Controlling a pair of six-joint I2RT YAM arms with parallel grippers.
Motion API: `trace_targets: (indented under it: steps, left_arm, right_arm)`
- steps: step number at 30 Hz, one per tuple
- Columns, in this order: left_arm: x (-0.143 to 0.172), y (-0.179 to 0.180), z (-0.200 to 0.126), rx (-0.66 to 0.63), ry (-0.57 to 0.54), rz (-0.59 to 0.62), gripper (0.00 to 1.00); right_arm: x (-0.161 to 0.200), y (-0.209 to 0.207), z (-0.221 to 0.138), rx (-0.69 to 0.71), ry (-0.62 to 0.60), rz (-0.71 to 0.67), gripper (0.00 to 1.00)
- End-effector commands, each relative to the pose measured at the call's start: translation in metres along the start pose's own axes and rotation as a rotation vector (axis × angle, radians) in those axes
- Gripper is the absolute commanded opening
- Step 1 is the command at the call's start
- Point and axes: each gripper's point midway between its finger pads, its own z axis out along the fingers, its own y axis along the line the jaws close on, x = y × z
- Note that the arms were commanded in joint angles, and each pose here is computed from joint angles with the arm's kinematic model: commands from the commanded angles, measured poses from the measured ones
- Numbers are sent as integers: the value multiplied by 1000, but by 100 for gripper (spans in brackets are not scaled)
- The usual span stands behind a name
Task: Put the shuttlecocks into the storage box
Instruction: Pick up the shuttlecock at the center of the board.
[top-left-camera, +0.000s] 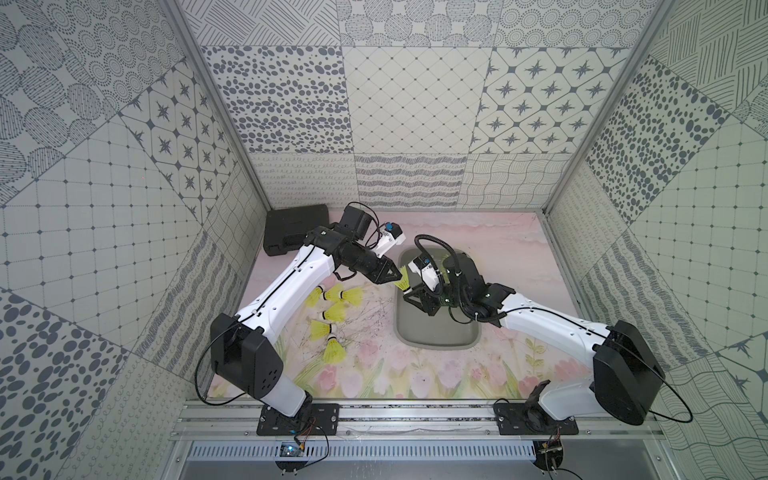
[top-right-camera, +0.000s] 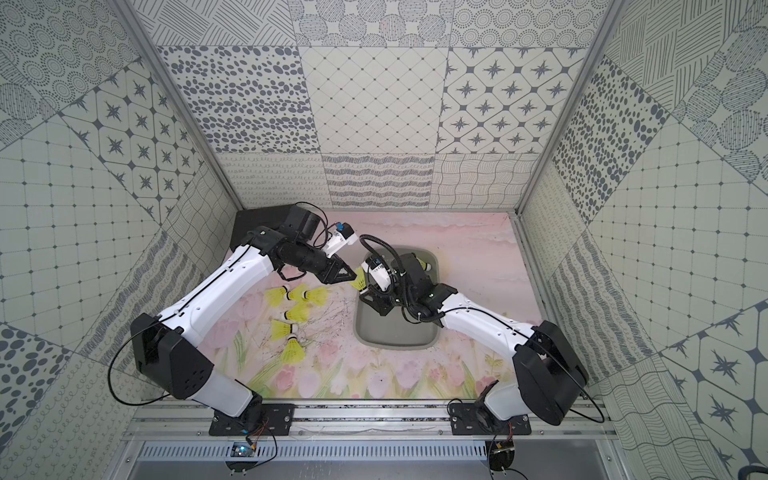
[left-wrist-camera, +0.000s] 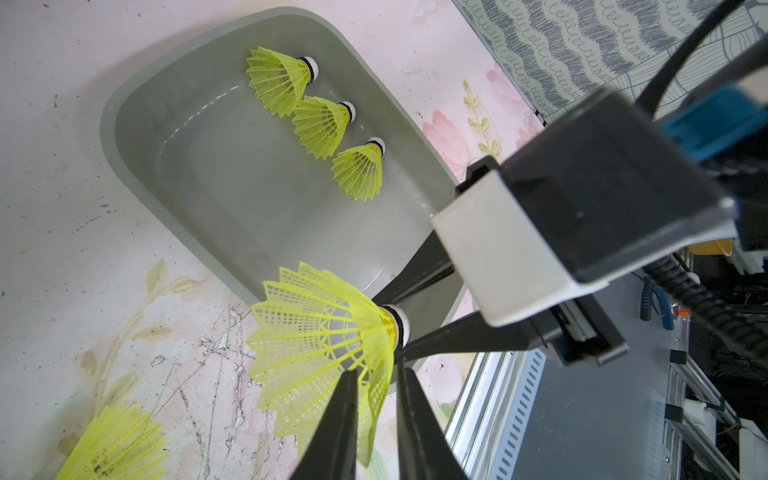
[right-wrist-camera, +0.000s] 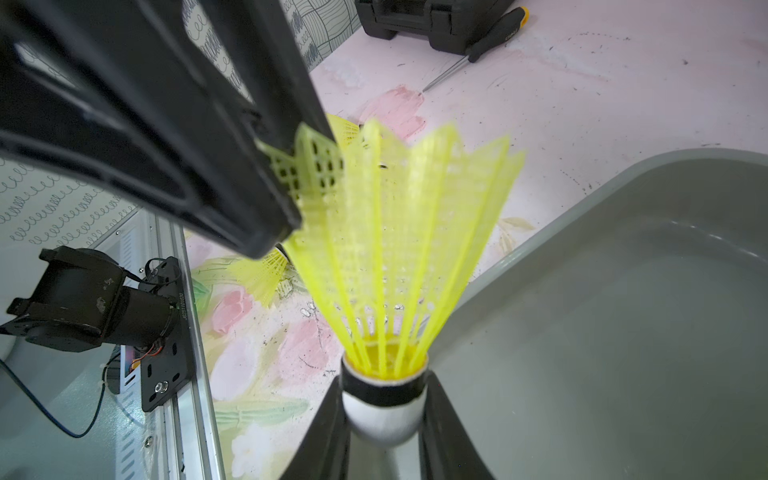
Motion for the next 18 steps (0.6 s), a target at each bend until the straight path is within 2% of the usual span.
trace_targets:
  steps: [1,5,8,9,11,14,18]
  left_arm:
    - [-1,-5,-1,27,0,12,12]
    - [-2,-5,0,30,-8,-4,1]
    - [-8,-3,2,29,-40,-37,0]
    - [-10,-1,4,28,-56,-64,0]
    - [-18,1,7,33,-100,-118,0]
    - [-30,2,11,66,-185,-216,0]
    - [-48,6,15,121,-331,-366,0]
  right_arm:
    - [-12,1,-1,6,-42,-33,28]
    - [-13,-2,-4,26,-52,-35,29]
    - [-14,-5,-7,52,-61,-36,34]
    - [-13,-8,-8,66,-64,-33,37]
    - [-14,-13,-12,106,-78,-32,51]
    - [-13,-24,-22,179,-101,-31,63]
    - [-10,-39,-42,266,-142,-18,69]
